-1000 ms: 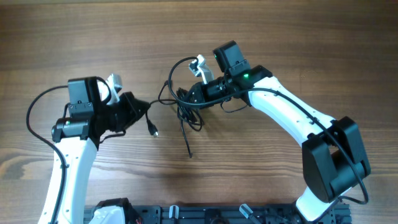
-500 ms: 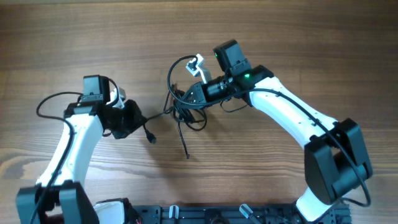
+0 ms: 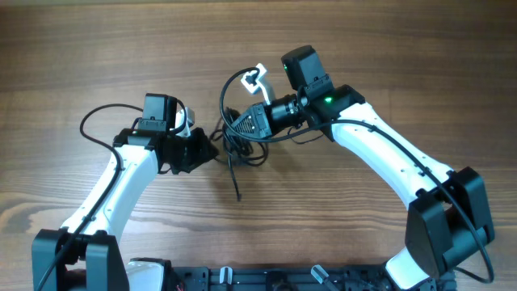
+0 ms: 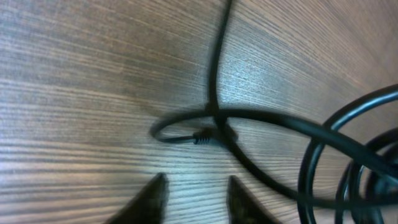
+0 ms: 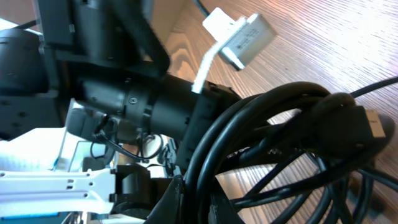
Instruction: Untangle cables
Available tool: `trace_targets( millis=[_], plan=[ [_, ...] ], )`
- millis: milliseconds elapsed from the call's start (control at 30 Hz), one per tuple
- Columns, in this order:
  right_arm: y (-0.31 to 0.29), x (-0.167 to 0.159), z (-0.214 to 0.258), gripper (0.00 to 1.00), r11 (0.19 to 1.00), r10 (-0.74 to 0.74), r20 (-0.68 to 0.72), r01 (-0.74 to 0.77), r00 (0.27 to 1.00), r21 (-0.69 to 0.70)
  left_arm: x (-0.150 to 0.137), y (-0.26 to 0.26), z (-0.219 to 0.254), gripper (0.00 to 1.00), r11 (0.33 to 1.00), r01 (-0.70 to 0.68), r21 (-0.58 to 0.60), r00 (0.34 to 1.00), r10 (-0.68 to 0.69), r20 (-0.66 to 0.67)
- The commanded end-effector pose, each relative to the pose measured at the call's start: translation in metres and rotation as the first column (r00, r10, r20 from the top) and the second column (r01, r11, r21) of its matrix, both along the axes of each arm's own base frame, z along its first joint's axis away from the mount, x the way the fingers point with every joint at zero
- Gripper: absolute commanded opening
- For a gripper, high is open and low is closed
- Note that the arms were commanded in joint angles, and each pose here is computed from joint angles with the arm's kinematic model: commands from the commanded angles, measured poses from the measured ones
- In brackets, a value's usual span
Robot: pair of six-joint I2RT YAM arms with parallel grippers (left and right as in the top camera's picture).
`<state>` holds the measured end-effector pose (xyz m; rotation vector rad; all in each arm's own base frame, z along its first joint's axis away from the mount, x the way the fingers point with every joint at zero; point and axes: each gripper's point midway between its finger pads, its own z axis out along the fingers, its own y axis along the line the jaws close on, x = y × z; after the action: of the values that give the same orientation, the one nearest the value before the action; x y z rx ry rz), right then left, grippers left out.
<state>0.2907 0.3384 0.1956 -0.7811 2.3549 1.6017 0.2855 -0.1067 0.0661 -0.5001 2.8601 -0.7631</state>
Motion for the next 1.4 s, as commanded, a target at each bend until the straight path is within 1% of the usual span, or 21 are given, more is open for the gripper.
trace_targets(
  millis=[0, 67, 133, 267, 400, 533, 600, 667, 800, 833, 933, 1000, 1100, 1233, 1367],
  plan=[
    [0.001, -0.008, 0.041, 0.04, 0.993, 0.044, 0.054, -0.049, 0.998, 0.103, -0.003, -0.003, -0.003, 0.55, 1.000, 0.011, -0.010, 1.000, -0.011, -0.012],
    [0.002, -0.007, 0.046, 0.04, 0.993, 0.039, 0.060, -0.045, 0.997, 0.113, -0.002, -0.003, -0.003, 0.55, 1.000, 0.014, -0.010, 1.000, -0.014, -0.006],
    [0.002, -0.007, 0.051, 0.04, 0.992, 0.034, 0.066, -0.042, 0.997, 0.120, 0.001, -0.003, 0.000, 0.51, 1.000, 0.017, -0.010, 1.000, -0.017, 0.010],
    [-0.001, -0.007, 0.057, 0.04, 0.991, 0.028, 0.080, -0.038, 0.996, 0.126, 0.017, -0.003, 0.027, 0.47, 0.999, 0.039, -0.011, 0.994, -0.038, 0.100],
    [-0.006, -0.001, 0.057, 0.04, 0.992, 0.011, 0.080, -0.021, 0.997, 0.126, 0.033, 0.001, 0.081, 0.49, 0.999, 0.040, -0.012, 0.971, -0.036, 0.236],
    [-0.006, 0.003, 0.054, 0.04, 0.994, -0.011, 0.089, 0.001, 0.996, 0.108, 0.032, 0.001, 0.112, 0.55, 0.999, 0.038, -0.019, 0.946, -0.030, 0.324],
    [-0.007, 0.004, 0.053, 0.04, 0.995, -0.017, 0.092, 0.008, 0.996, 0.104, 0.028, -0.001, 0.118, 0.57, 0.999, 0.044, -0.028, 0.942, -0.032, 0.333],
    [-0.007, 0.008, 0.050, 0.04, 0.996, -0.038, 0.094, 0.030, 0.995, 0.088, 0.024, -0.007, 0.119, 0.58, 0.996, 0.059, -0.061, 0.947, -0.037, 0.319],
    [-0.014, 0.025, 0.033, 0.06, 0.989, -0.146, 0.096, 0.148, 0.985, -0.010, 0.022, -0.007, 0.110, 0.59, 0.997, 0.045, -0.070, 0.962, -0.025, 0.272],
    [-0.019, 0.031, 0.023, 0.06, 0.977, -0.196, 0.093, 0.203, 0.976, -0.067, 0.022, -0.007, 0.108, 0.58, 0.997, 0.044, -0.069, 0.964, -0.024, 0.266],
    [-0.037, 0.041, -0.003, 0.06, 0.930, -0.285, 0.108, 0.302, 0.952, -0.208, 0.026, -0.005, 0.103, 0.59, 0.998, 0.036, -0.057, 0.966, -0.020, 0.260],
    [-0.041, 0.042, -0.007, 0.04, 0.919, -0.298, 0.116, 0.318, 0.948, -0.235, 0.028, -0.003, 0.101, 0.59, 0.999, 0.028, -0.044, 0.966, -0.016, 0.259],
    [-0.045, 0.045, -0.004, 0.05, 0.907, -0.318, 0.144, 0.345, 0.937, -0.242, 0.029, 0.000, 0.100, 0.59, 0.999, 0.020, -0.030, 0.965, -0.011, 0.261],
    [-0.077, 0.054, 0.014, 0.05, 0.816, -0.419, 0.279, 0.493, 0.864, -0.302, 0.032, 0.007, 0.097, 0.59, 1.000, -0.004, 0.009, 0.964, 0.002, 0.268],
    [-0.119, 0.051, 0.038, 0.05, 0.698, -0.484, 0.424, 0.629, 0.766, -0.341, 0.043, 0.017, 0.103, 0.57, 0.999, -0.040, 0.013, 0.951, 0.034, 0.307]
  ],
)
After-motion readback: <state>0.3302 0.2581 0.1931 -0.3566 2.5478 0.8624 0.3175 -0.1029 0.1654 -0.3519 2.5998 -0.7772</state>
